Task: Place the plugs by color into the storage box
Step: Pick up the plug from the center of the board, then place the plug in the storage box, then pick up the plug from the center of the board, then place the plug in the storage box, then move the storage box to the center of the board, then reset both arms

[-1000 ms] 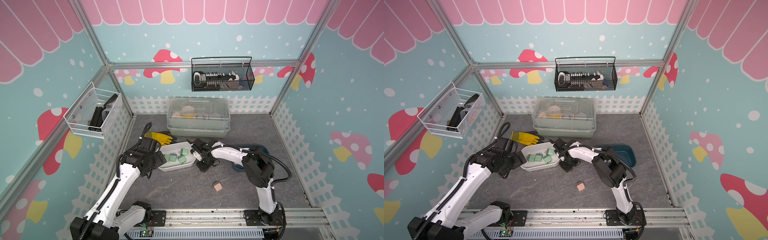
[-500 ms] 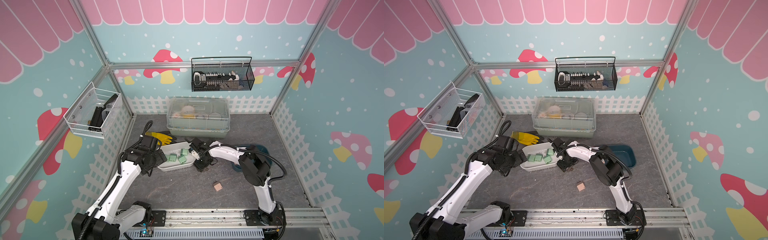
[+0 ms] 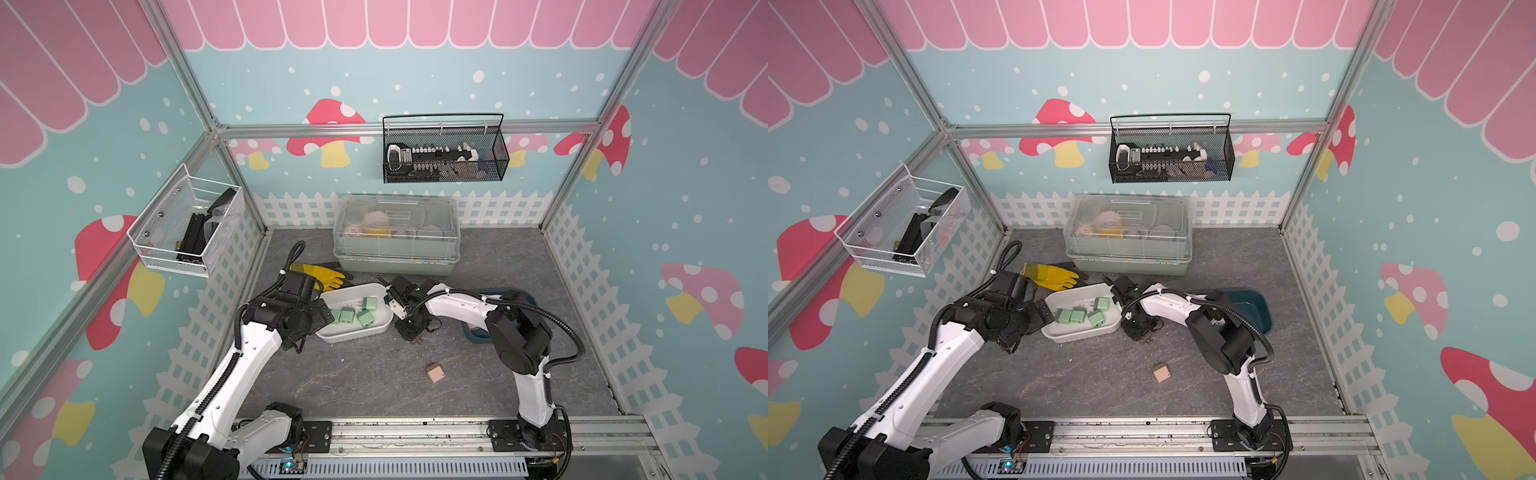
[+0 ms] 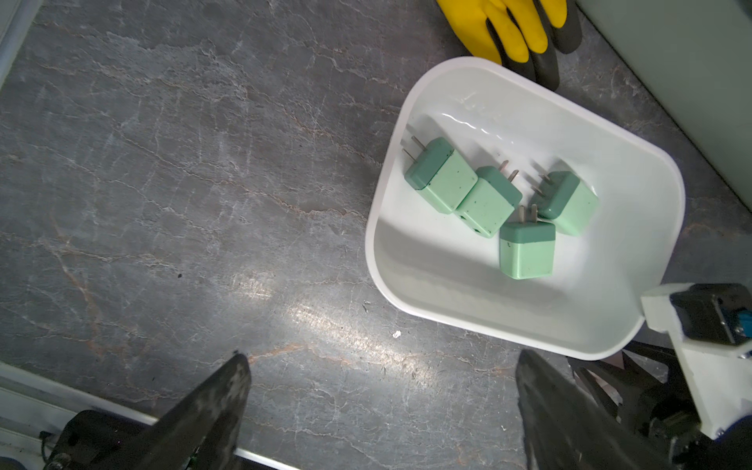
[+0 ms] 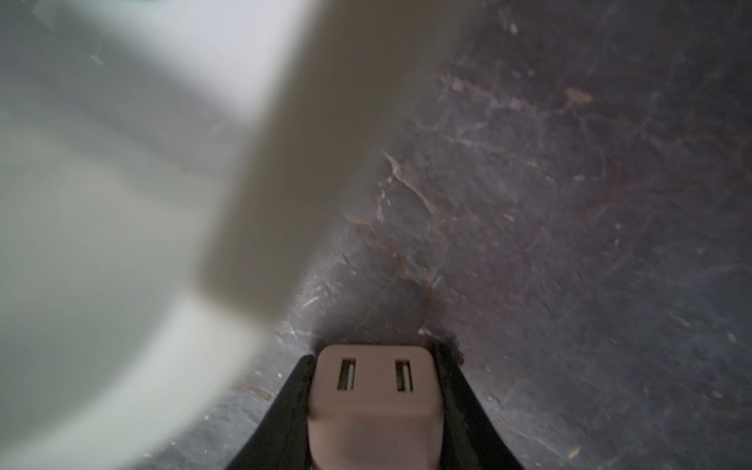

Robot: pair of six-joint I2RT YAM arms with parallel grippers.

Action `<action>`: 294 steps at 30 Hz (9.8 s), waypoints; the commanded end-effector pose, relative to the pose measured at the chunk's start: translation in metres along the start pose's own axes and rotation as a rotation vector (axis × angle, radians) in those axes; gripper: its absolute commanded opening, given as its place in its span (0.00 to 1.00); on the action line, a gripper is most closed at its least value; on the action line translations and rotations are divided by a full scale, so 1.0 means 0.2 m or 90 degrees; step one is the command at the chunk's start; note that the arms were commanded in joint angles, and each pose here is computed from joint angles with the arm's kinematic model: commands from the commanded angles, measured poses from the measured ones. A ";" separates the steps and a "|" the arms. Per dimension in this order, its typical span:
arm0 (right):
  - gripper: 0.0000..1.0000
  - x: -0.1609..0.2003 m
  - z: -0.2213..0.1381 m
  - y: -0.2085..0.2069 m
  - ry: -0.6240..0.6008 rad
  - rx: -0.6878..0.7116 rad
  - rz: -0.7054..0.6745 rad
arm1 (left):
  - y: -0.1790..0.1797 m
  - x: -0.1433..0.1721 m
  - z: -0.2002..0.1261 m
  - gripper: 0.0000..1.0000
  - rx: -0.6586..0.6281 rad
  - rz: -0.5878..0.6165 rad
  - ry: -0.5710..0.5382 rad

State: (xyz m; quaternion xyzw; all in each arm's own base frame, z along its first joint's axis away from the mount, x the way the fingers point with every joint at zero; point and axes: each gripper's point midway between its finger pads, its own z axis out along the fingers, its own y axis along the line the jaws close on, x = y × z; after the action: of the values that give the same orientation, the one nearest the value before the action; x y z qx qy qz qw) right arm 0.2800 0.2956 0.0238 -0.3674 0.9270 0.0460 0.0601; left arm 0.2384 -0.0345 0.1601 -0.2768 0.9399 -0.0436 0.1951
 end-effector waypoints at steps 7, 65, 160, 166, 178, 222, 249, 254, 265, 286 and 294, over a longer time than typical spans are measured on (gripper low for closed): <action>0.38 0.10 -0.20 -0.20 -0.019 0.011 0.093 | -0.03 -0.05 0.00 0.98 0.008 -0.009 -0.016; 0.54 0.92 -0.07 -1.29 0.121 0.088 0.543 | -0.03 -0.05 0.05 0.99 -0.001 -0.014 -0.019; 0.36 0.95 -0.71 -0.99 -0.111 0.223 0.580 | 0.00 0.06 0.03 0.99 0.038 0.076 0.013; 0.36 0.86 -0.58 -1.07 -0.085 0.182 0.579 | 0.00 0.06 0.05 0.99 0.032 0.070 0.016; 0.36 0.86 -0.32 -1.12 -0.015 0.157 0.563 | 0.04 0.03 0.02 0.99 0.012 0.076 0.010; 0.69 0.95 -0.19 -1.01 0.076 0.090 0.592 | 0.05 -0.02 0.03 0.98 -0.017 0.058 0.017; 0.67 0.27 -0.40 -0.63 -0.149 -0.147 0.549 | -0.20 -0.23 0.49 0.89 -0.015 0.162 0.047; 0.60 0.15 -0.36 -0.52 -0.152 -0.179 0.513 | -0.36 -0.17 0.55 0.89 -0.005 0.194 0.056; 0.57 -0.16 -0.36 -0.25 -0.180 -0.224 0.435 | -0.71 0.00 0.61 0.89 0.060 0.201 0.091; 0.81 0.08 -0.69 -0.63 -0.198 -0.054 0.466 | -0.56 -0.27 0.16 0.95 0.084 0.109 -0.034; 0.94 0.57 -0.93 -1.08 -0.263 0.121 0.554 | -0.17 -0.48 -0.24 0.98 0.088 -0.003 -0.239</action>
State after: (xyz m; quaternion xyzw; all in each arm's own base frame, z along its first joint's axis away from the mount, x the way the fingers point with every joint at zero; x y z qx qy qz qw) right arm 0.3494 0.0669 0.1943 0.0987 0.9513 0.1199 0.2661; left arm 0.3251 -0.0374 0.2503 -0.2432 0.8899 -0.1008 0.3725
